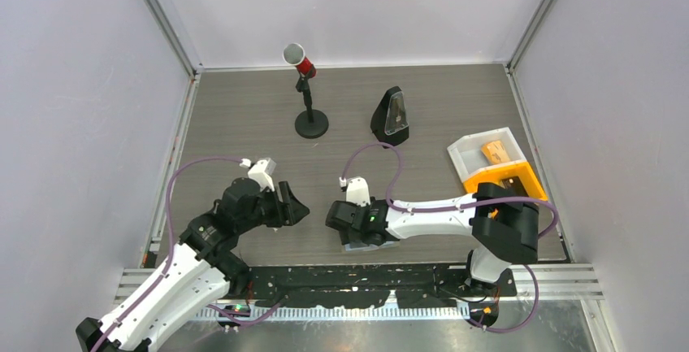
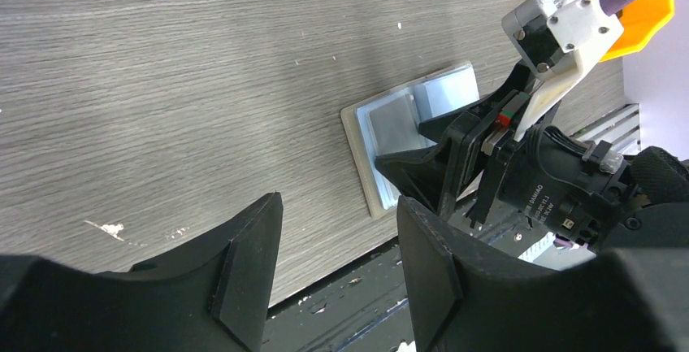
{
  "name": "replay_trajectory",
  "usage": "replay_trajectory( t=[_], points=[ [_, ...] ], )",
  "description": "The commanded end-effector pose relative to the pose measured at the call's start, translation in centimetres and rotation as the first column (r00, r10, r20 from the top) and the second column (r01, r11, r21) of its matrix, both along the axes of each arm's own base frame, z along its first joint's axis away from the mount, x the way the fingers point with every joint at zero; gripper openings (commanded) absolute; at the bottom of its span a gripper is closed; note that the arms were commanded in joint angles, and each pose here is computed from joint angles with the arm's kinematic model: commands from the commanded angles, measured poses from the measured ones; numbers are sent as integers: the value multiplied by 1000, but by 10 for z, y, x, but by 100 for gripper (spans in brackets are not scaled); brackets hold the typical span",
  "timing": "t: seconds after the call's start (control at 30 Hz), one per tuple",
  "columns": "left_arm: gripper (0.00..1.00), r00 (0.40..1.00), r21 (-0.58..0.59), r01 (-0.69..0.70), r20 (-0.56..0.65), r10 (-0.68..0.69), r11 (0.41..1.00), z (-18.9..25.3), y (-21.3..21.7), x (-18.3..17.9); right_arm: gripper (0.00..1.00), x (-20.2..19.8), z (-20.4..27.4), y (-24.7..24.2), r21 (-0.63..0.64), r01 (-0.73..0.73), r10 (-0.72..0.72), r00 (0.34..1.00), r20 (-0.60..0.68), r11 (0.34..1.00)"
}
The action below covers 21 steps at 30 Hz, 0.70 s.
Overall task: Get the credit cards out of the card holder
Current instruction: Remove the credit card from the card holder.
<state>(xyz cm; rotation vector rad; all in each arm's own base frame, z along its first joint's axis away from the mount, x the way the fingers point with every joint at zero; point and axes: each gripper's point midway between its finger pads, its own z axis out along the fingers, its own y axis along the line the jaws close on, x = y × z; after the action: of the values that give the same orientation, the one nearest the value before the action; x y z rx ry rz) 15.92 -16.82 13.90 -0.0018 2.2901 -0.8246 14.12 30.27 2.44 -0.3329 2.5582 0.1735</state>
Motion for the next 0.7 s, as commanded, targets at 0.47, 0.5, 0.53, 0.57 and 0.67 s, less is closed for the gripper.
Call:
replay_trajectory(
  t=[0.47, 0.5, 0.53, 0.57, 0.67],
  points=[
    [57, 1000, -11, -11, 9, 11, 1000, 0, 1, 2, 70, -4, -5, 16, 66, 5, -4, 1000, -23, 998],
    [57, 1000, -10, -12, 9, 12, 1000, 0, 1, 2, 70, -4, -5, 15, 66, 6, -4, 1000, -24, 998],
    [57, 1000, -10, -11, 8, 11, 1000, 0, 0, 2, 69, -4, -5, 16, 69, 6, -4, 1000, -25, 998],
    [57, 1000, -9, -12, 7, 12, 1000, -1, 1, 2, 68, -5, -7, 15, 69, 5, -3, 1000, -26, 998],
    [57, 1000, -6, -14, 4, 14, 1000, -3, 1, 2, 66, -6, -7, 20, 92, -3, 6, 999, -32, 996]
  ],
)
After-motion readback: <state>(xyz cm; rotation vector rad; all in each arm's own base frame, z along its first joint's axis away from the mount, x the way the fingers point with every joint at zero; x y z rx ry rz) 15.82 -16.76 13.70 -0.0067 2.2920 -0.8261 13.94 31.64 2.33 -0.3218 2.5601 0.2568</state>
